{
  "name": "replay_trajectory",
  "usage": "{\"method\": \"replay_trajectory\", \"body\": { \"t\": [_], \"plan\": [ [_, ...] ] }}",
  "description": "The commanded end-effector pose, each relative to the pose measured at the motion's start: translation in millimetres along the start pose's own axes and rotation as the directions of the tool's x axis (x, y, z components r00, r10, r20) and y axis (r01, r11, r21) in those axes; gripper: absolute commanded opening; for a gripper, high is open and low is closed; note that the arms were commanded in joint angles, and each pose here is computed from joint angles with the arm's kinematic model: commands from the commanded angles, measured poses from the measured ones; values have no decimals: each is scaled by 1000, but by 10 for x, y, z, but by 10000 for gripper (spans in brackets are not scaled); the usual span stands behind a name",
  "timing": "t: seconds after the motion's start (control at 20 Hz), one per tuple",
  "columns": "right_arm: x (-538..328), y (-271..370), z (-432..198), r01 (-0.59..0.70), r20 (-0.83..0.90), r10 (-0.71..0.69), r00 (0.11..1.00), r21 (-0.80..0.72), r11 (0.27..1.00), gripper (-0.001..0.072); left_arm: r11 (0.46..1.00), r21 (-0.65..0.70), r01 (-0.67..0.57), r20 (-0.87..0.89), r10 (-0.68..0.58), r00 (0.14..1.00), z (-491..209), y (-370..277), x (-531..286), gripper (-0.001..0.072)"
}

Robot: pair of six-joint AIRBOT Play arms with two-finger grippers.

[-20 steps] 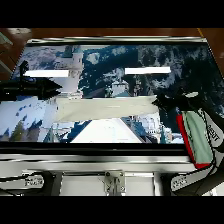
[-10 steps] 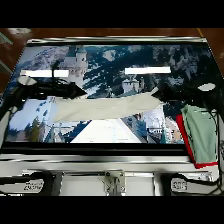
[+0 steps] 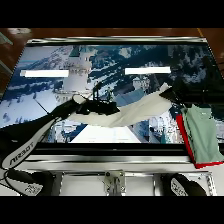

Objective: Fold the shirts.

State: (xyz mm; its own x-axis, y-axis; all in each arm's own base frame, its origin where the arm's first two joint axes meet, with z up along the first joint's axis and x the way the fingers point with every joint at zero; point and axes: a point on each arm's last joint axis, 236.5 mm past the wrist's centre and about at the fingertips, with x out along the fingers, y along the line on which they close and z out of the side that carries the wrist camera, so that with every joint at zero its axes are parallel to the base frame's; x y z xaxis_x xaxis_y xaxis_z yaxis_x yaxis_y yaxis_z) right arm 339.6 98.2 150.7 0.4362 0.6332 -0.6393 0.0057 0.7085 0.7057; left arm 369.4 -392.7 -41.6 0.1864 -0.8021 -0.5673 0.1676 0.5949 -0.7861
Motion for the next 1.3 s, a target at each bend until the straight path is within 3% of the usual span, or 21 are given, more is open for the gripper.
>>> {"method": "replay_trajectory", "body": {
  "t": [0.0, 0.15, 0.3, 0.55, 0.7, 0.8, 1.05, 1.25],
  "plan": [
    [-223, 111, -197, 35, 5, -35, 999, -8, 999, 59, 992, -118, 55, -13, -57, 998, -302, -245, 461, 34],
    [-271, 157, -200, 32, 25, -32, 999, -4, 999, 59, 967, -211, 145, -120, -173, 978, -663, -553, 699, 34],
    [-271, 159, -186, 32, 31, -32, 999, -3, 999, 59, 966, -187, 176, -108, -198, 974, -576, -560, 667, 33],
    [-56, 558, -54, -37, 107, 46, 993, -90, 995, 59, 965, 133, 226, 144, -245, 959, 552, -823, -381, 31],
    [319, 1176, -7, -135, 174, 172, 970, -208, 969, 59, 924, 375, 75, 327, -208, 922, 1167, -922, -1580, 31],
    [683, 1464, -83, -181, 168, 226, 960, -244, 953, 59, 895, 444, -52, 470, -183, 863, 1409, -1022, -2477, 31],
    [2062, 1497, -581, -186, 49, 198, 979, -181, 966, 59, 851, 427, -305, 725, -121, 678, 1217, -1285, -4329, 31],
    [2967, 1317, -958, -176, 44, 174, 984, 46, 983, 59, 840, 414, -350, 741, -87, 666, 683, -1477, -4716, 31]
  ]
}}
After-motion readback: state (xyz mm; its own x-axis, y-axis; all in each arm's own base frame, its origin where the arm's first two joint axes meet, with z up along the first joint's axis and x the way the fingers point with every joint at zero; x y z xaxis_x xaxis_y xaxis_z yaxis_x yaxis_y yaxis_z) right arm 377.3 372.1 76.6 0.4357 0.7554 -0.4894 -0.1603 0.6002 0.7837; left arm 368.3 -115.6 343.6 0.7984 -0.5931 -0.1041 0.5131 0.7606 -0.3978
